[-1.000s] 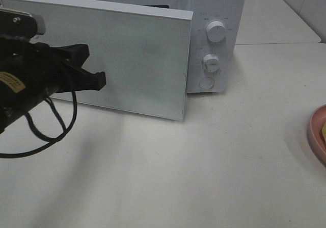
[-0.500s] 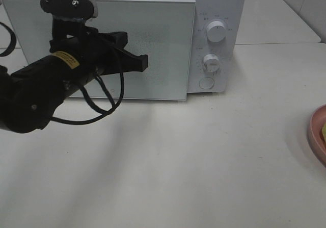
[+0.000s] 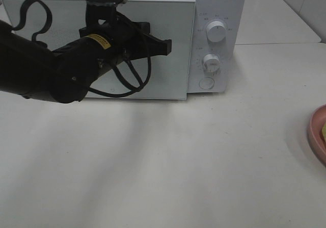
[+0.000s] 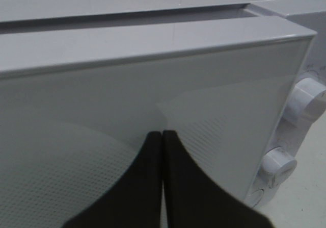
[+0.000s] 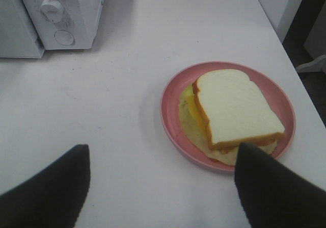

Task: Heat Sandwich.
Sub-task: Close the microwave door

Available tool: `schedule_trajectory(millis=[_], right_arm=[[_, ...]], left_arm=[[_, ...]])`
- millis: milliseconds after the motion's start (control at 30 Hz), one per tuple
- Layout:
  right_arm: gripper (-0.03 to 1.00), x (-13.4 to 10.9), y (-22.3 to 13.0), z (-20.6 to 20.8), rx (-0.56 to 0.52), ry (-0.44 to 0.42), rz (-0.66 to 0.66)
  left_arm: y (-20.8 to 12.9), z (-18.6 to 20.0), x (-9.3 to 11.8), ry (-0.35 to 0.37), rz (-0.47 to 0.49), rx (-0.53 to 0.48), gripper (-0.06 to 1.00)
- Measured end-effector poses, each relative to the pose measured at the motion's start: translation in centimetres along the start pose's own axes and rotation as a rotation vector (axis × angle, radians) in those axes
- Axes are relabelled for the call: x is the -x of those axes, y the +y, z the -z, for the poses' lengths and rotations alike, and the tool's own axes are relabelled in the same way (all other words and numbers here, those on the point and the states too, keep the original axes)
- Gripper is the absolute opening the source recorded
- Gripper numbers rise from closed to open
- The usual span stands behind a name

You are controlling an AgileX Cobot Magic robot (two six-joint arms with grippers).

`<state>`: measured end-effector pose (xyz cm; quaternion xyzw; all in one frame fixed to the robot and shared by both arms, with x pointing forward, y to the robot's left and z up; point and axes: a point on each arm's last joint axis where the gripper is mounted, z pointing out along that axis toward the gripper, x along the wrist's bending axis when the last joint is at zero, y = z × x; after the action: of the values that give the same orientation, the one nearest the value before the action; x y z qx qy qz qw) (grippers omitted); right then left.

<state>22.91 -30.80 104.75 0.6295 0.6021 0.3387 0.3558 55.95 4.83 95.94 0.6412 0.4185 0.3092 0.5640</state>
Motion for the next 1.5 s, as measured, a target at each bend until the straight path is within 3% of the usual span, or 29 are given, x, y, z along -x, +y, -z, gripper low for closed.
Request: schedule_trajectory(millis=[233,700,1500], right_arm=[[0.76,0.0,0.0,0.0,0.0,0.0,0.0],[0.76,0.0,0.0,0.0,0.0,0.0,0.0],[0.76,0.0,0.0,0.0,0.0,0.0,0.0]], left_arm=[[-0.6,-1.6,1.3,-0.042,-0.024,-0.042,0.0],[-0.4,-3.7,2.3,-0.047,-0.061,-0.061,0.0],[-0.8,-4.0,1.5,-0.032,-0.067,-0.104,0.0]])
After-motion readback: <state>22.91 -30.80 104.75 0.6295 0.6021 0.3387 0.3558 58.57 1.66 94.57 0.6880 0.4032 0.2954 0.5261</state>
